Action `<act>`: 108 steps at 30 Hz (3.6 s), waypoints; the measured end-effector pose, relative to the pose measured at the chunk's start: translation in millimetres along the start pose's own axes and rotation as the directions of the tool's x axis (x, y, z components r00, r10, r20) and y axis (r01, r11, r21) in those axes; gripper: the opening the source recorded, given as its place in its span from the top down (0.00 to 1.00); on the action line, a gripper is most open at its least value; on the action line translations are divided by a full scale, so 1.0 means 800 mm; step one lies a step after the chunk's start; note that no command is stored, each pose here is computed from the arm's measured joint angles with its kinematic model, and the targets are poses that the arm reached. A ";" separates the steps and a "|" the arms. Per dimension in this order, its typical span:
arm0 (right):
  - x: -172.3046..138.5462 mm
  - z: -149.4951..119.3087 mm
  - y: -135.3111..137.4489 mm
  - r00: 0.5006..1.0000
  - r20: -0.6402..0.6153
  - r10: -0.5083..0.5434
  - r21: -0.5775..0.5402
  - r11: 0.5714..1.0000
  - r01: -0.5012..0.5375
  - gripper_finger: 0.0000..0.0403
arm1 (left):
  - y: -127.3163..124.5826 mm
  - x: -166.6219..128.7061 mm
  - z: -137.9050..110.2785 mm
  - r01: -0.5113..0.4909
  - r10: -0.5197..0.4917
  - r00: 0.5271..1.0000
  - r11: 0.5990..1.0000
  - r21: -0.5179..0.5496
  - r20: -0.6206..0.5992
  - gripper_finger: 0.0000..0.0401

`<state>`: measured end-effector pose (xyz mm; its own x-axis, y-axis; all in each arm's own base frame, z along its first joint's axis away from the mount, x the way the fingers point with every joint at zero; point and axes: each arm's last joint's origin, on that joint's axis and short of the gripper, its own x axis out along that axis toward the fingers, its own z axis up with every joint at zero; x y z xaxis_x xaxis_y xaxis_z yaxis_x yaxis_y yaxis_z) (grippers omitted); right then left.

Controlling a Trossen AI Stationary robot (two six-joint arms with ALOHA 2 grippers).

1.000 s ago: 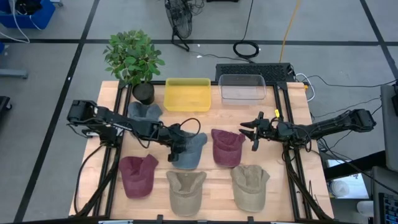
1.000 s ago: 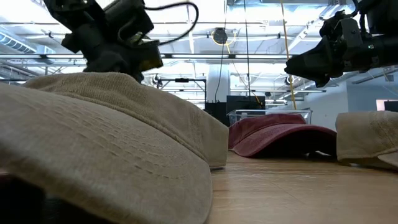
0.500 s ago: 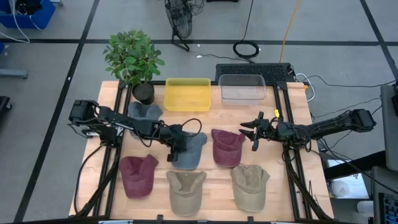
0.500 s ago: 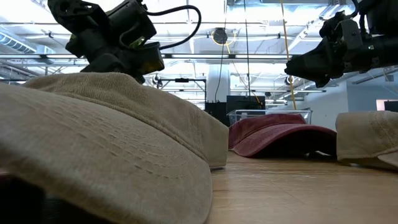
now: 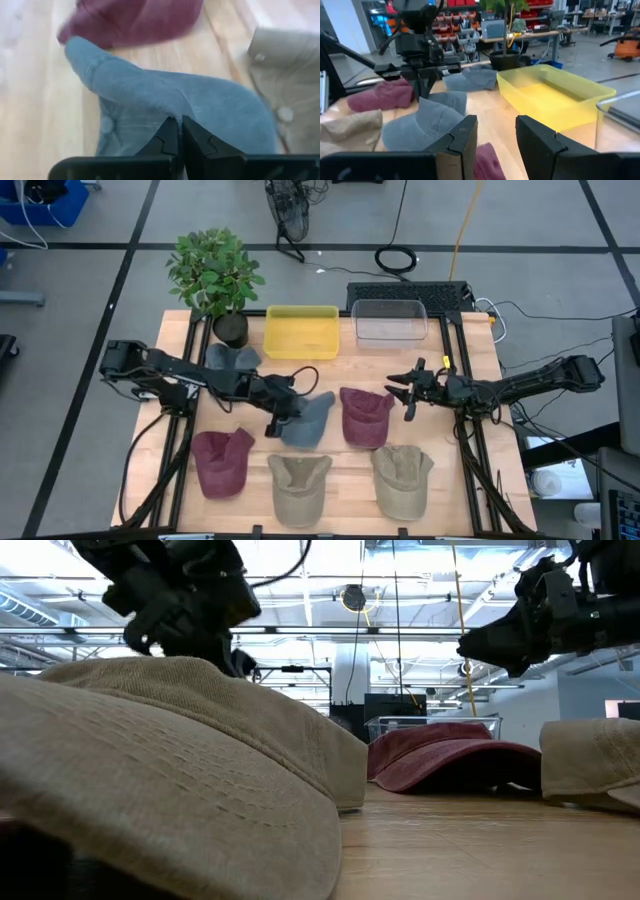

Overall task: Pick & Place hat
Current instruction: Put the right blue cap into the transparent bin

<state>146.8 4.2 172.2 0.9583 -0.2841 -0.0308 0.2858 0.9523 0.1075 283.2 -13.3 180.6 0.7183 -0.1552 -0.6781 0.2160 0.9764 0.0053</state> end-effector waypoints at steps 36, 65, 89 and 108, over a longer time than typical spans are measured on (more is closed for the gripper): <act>0.005 0.042 0.016 0.921 0.343 0.186 -0.103 0.982 -0.161 0.69 | 0.023 -0.058 0.076 -0.096 0.151 0.862 0.986 -0.137 0.483 0.99; 0.016 0.050 0.036 0.962 0.188 0.200 -0.293 0.946 -0.140 0.49 | 0.049 0.043 0.150 -0.046 0.071 0.953 0.995 -0.090 0.296 0.97; 0.104 0.108 0.064 0.925 -0.346 0.160 -0.205 0.949 -0.240 0.53 | 0.043 0.060 0.157 0.003 0.005 0.963 1.000 -0.027 0.271 0.98; 0.118 0.087 0.056 0.823 -0.489 0.289 -0.022 0.939 -0.343 0.62 | 0.039 0.061 0.153 0.007 -0.006 0.972 1.000 -0.006 0.236 0.98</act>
<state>249.8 12.4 243.5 0.8716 0.0959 -0.4807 -0.0601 0.9942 0.0893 406.1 -9.1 237.4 0.8531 -0.1921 -0.4852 0.2176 0.9760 -0.0039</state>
